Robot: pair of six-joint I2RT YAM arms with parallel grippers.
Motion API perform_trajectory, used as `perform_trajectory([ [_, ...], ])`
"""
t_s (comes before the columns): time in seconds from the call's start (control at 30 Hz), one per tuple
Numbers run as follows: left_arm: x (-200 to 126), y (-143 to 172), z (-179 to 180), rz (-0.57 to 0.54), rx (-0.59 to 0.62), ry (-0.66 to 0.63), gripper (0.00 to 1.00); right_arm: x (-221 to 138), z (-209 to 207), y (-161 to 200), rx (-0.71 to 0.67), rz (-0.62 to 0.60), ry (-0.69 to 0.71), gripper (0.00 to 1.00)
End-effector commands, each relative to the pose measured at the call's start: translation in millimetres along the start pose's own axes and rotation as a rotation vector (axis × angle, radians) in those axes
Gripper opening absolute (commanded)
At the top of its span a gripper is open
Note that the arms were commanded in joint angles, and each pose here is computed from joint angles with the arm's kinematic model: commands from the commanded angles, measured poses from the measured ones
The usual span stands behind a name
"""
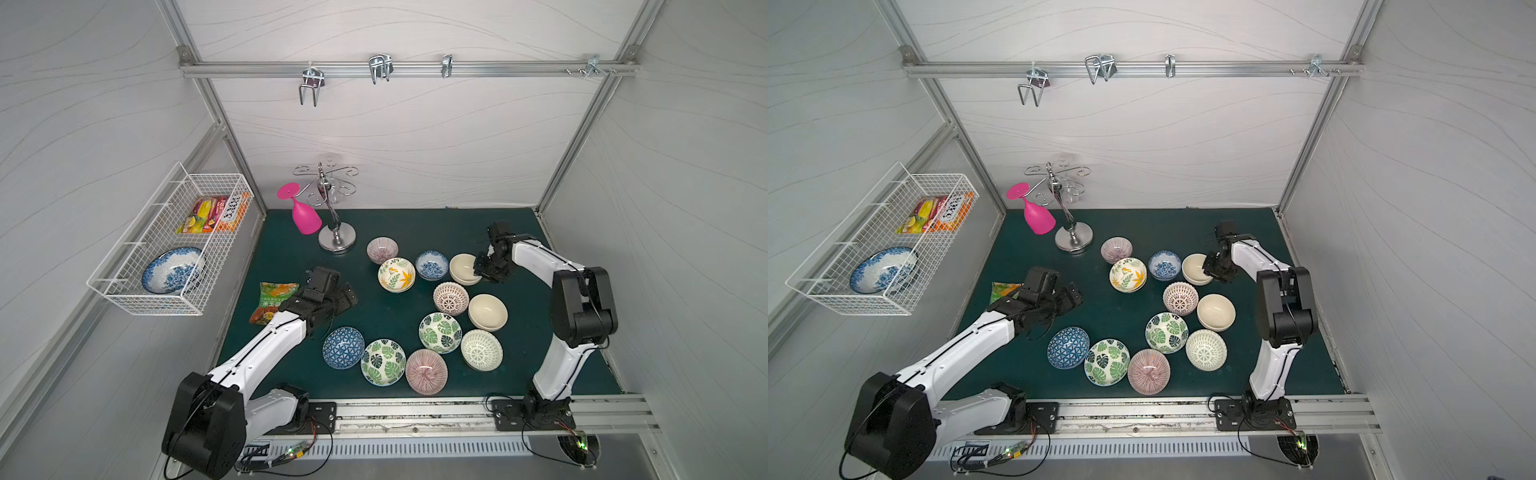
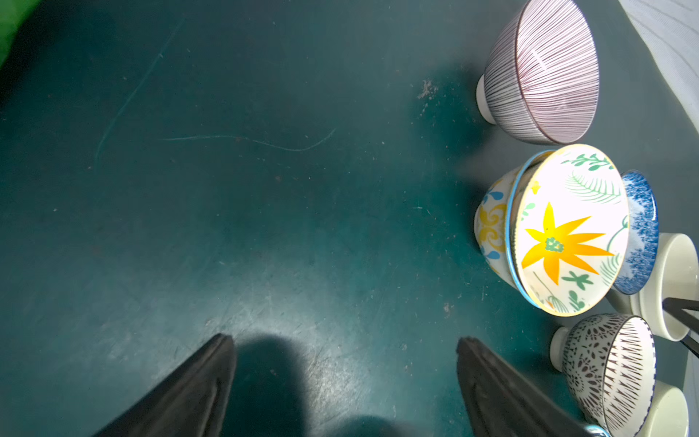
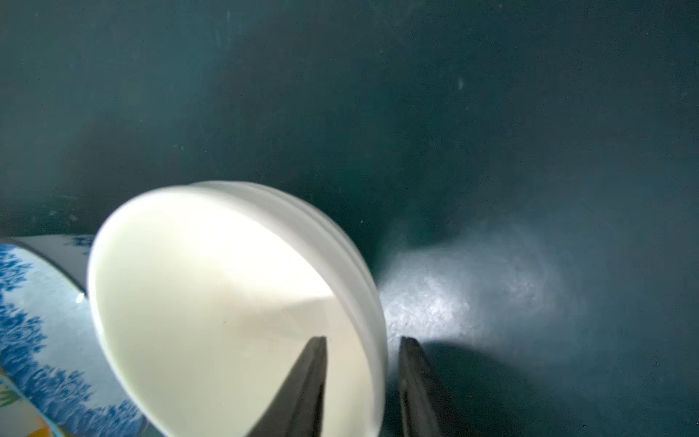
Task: Stack the bowls
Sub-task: Move the bowl to the center of the board.
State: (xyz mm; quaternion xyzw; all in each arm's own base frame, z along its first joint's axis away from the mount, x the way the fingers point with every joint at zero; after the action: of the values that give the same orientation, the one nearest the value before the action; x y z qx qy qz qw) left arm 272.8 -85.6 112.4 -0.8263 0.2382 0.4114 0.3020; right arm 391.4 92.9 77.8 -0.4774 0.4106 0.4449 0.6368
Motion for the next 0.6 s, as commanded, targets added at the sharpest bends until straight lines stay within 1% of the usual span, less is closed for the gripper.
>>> perform_trajectory([
  [0.0, -6.3, -8.3, -13.1, -0.016, 0.003, 0.03, 0.96, -1.2, -6.8, -11.0, 0.025, -0.027, 0.03, 0.24],
  [0.1, -6.2, -7.8, -12.4, -0.016, 0.004, 0.029, 0.96, -5.1, -17.4, -12.5, 0.048, -0.027, 0.079, 0.09],
  [0.17, -6.8, -8.0, -12.7, -0.018, 0.004, 0.032, 0.95, -10.0, -27.1, -14.6, 0.065, -0.032, 0.111, 0.01],
  [0.33, -6.8, -8.0, -12.6, -0.018, 0.003, 0.033, 0.95, -15.5, -47.2, -14.7, 0.104, -0.025, 0.122, 0.0],
  [0.43, -7.3, -8.1, -13.1, -0.02, 0.004, 0.037, 0.95, -18.7, -49.0, -13.7, 0.093, -0.02, 0.114, 0.0],
  [0.5, -7.7, -8.2, -13.1, -0.021, 0.003, 0.038, 0.95, -21.4, -46.5, -13.5, 0.085, -0.015, 0.104, 0.09],
  [0.57, -7.4, -7.8, -12.9, -0.019, 0.003, 0.038, 0.95, -26.1, -43.3, -14.1, 0.074, -0.014, 0.099, 0.3],
])
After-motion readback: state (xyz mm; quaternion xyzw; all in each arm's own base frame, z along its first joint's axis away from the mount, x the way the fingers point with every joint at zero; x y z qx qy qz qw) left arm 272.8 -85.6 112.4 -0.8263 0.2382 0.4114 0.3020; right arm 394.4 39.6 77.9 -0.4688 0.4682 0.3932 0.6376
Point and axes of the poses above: each gripper's point midway between its finger pads, its own x axis out along the fingers, its own z axis along the line the jaws close on, y = z × x, the point moved 2 cm from there along -x, back along the fingers, and after that the axes turned 13 degrees about -x, right-handed, at the moved point
